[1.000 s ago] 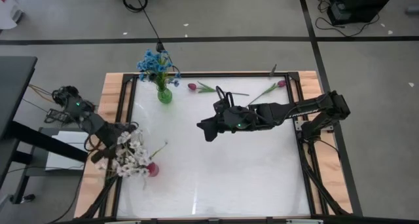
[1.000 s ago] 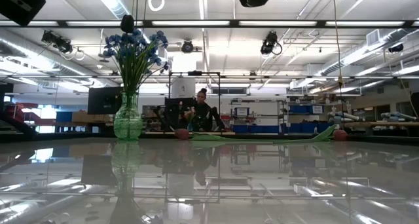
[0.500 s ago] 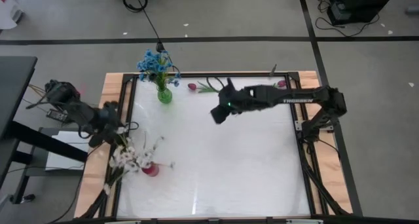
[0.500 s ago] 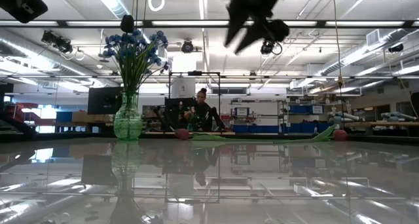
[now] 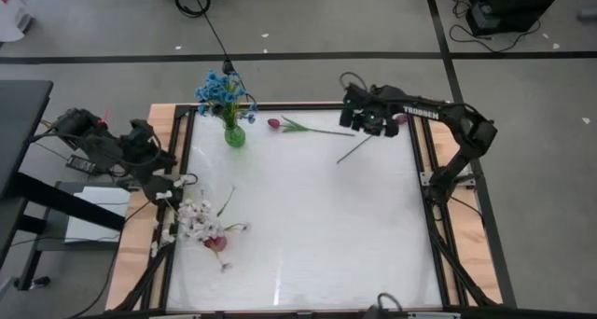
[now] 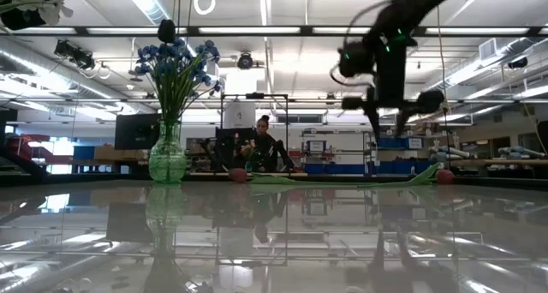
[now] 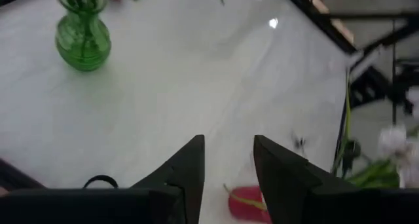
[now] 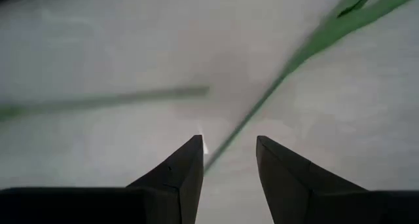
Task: Sort flowers into vase by color
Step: Put the right red tulip into the red vase
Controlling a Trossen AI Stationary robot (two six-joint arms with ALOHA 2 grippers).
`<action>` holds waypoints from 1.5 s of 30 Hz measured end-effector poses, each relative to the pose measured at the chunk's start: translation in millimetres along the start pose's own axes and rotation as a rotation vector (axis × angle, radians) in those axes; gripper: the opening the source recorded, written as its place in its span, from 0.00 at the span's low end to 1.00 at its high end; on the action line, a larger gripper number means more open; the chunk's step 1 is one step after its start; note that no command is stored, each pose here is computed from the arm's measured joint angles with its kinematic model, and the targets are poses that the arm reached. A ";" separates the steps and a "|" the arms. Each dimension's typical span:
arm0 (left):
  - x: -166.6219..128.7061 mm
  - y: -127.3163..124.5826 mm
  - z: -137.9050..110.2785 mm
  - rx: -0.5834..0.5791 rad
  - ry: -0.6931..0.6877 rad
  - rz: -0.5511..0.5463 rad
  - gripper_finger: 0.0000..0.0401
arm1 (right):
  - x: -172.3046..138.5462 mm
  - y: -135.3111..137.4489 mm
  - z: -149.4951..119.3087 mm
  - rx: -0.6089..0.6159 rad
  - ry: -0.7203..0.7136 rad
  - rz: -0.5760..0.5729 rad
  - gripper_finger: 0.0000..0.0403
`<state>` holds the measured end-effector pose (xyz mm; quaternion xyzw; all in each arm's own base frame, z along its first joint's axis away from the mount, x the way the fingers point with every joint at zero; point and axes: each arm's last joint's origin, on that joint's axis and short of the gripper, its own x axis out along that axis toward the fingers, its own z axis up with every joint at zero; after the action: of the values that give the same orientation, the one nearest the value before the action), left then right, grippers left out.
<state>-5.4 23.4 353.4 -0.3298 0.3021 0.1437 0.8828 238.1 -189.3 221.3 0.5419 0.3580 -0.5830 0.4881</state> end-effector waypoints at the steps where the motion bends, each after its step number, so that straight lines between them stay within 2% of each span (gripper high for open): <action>1: 0.0 0.2 0.3 -0.021 -0.012 0.005 0.33 | 7.2 -4.9 7.1 0.028 0.005 0.009 0.37; 6: 0.0 0.3 0.9 -0.100 -0.031 0.010 0.32 | 35.4 -31.6 31.7 0.158 0.035 0.015 0.37; 13: 0.0 0.4 0.9 -0.046 -0.031 0.011 0.32 | 53.0 -59.0 52.7 0.255 0.037 -0.002 0.37; 21: 0.0 0.3 0.9 -0.039 -0.033 0.011 0.32 | 72.5 -80.6 59.1 0.339 0.042 0.015 0.37; 25: -0.1 0.6 1.8 -0.035 -0.061 0.022 0.32 | 75.4 -82.1 58.4 0.360 0.025 0.014 0.35; 28: -0.1 1.0 2.7 0.020 -0.093 0.036 0.32 | 75.4 -81.5 56.4 0.339 0.023 0.003 0.26; 33: -0.1 1.1 3.0 0.050 -0.105 0.043 0.32 | 75.7 -80.2 51.9 0.270 0.028 -0.010 0.05; 39: -0.1 0.4 3.2 0.006 -0.107 0.034 0.32 | 75.4 -68.9 37.4 0.151 0.058 0.032 0.02; 45: 0.0 -1.2 3.0 -0.010 -0.086 0.012 0.32 | 53.4 -33.4 -4.6 -0.022 0.104 0.242 0.02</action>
<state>-3.5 24.6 355.8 -0.3256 0.2649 0.1645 0.8926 210.8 -185.7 164.4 0.6054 0.3212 -0.4868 0.5416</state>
